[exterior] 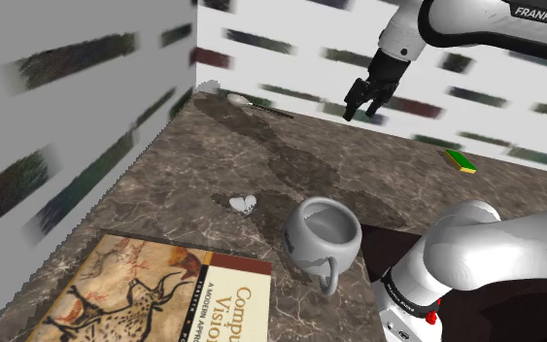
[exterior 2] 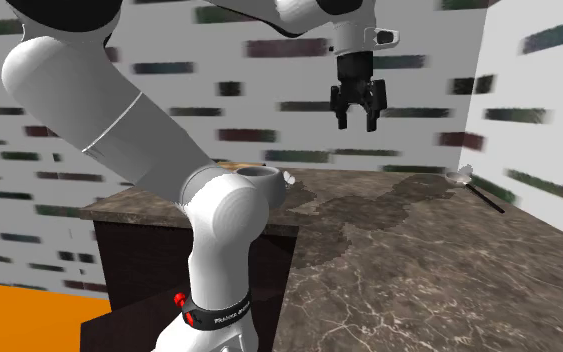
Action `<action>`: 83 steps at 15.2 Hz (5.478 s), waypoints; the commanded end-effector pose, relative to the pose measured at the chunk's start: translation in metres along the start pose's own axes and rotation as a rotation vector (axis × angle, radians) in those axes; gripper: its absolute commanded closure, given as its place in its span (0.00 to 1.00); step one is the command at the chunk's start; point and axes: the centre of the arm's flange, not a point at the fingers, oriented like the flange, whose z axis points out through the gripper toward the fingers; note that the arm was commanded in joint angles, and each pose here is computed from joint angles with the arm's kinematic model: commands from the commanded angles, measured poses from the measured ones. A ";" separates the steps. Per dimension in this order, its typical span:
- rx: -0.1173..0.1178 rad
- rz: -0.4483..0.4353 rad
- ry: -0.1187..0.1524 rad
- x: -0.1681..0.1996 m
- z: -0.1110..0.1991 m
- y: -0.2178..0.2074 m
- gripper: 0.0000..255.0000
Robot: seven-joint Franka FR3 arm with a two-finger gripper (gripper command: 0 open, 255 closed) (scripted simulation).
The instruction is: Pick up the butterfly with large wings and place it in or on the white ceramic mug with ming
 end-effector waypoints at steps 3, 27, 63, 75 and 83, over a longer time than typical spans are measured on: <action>-0.008 -0.005 -0.021 0.002 0.011 -0.025 0.00; -0.100 -0.064 -0.275 0.003 0.161 -0.320 0.00; -0.102 -0.065 -0.281 -0.003 0.150 -0.321 1.00; -0.102 -0.065 -0.281 0.005 0.087 -0.320 1.00; -0.102 -0.065 -0.281 0.009 0.046 -0.319 1.00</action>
